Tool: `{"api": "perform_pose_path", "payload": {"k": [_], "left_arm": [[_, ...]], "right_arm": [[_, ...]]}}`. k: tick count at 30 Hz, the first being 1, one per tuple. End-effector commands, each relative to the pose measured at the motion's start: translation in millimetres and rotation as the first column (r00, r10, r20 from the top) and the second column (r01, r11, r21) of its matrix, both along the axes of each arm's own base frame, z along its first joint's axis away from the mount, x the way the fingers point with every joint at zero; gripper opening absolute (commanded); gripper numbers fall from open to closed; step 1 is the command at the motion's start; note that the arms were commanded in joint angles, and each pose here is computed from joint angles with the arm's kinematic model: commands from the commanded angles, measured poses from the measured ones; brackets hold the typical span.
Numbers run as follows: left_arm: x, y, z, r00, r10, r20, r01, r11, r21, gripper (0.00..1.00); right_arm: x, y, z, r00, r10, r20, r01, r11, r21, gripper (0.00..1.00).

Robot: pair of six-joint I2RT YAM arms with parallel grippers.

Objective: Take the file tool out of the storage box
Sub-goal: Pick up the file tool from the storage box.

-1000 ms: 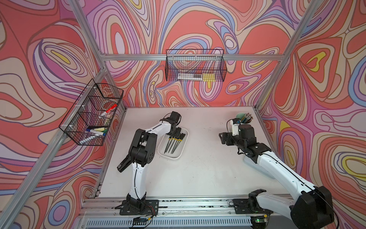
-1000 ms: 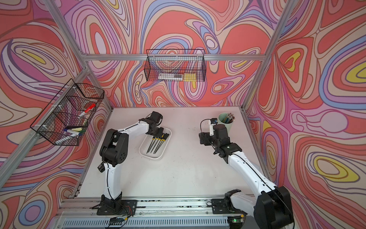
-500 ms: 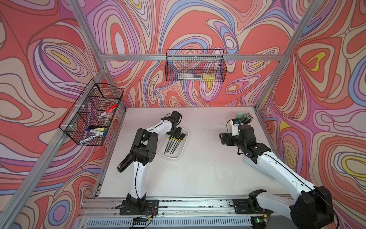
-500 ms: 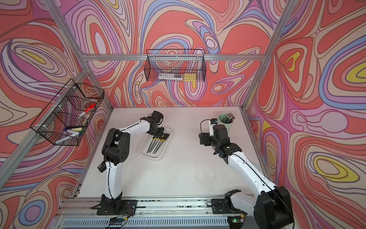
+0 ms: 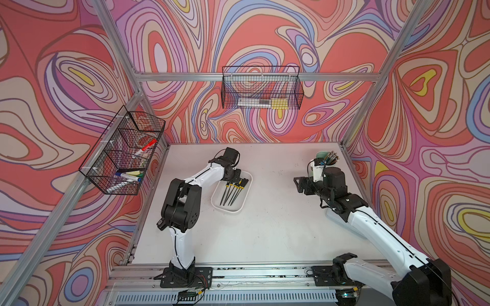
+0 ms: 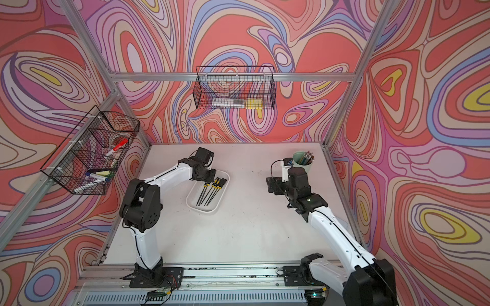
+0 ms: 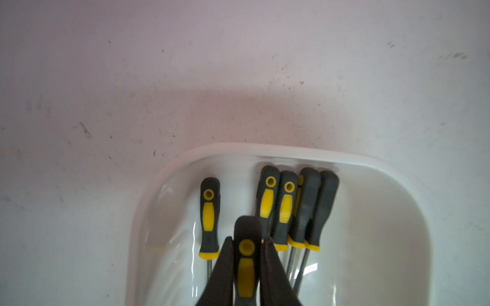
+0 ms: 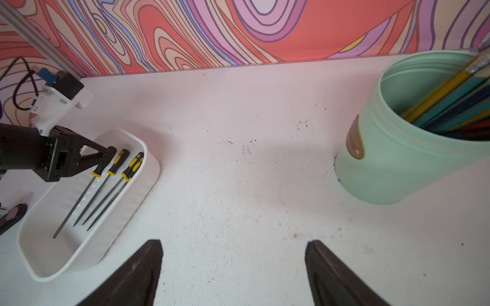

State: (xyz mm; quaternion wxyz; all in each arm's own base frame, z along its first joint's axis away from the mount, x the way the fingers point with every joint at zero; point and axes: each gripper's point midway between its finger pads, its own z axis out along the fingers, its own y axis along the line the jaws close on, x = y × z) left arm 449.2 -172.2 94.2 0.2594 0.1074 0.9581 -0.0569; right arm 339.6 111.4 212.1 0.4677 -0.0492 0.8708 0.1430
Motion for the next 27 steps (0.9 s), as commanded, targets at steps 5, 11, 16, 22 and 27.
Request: {"api": "perform_pose_path", "payload": {"k": [5, 11, 16, 22, 27], "left_arm": [[-10, -20, 83, 0.979, 0.037, 0.201, 0.014, 0.969, -0.246, 0.12], [-24, -24, 127, 0.954, 0.143, 0.264, -0.013, 0.899, -0.437, 0.12], [-34, -32, 140, 0.957, 0.19, 0.22, -0.034, 0.825, -0.564, 0.12], [-42, -42, 140, 0.963, 0.201, 0.179, -0.045, 0.775, -0.63, 0.12], [-48, -50, 139, 0.965, 0.208, 0.162, -0.05, 0.747, -0.663, 0.11]], "right_arm": [[-20, 30, 25, 0.99, 0.141, 0.002, -0.139, 0.98, 0.144, 0.82], [-39, 71, 32, 0.957, 0.29, -0.007, -0.27, 0.9, 0.341, 0.72], [-51, 111, 29, 0.922, 0.388, -0.013, -0.35, 0.846, 0.403, 0.67], [-61, 156, 15, 0.88, 0.473, -0.055, -0.416, 0.82, 0.394, 0.57], [-64, 184, 2, 0.851, 0.518, -0.087, -0.45, 0.803, 0.391, 0.48]]}}
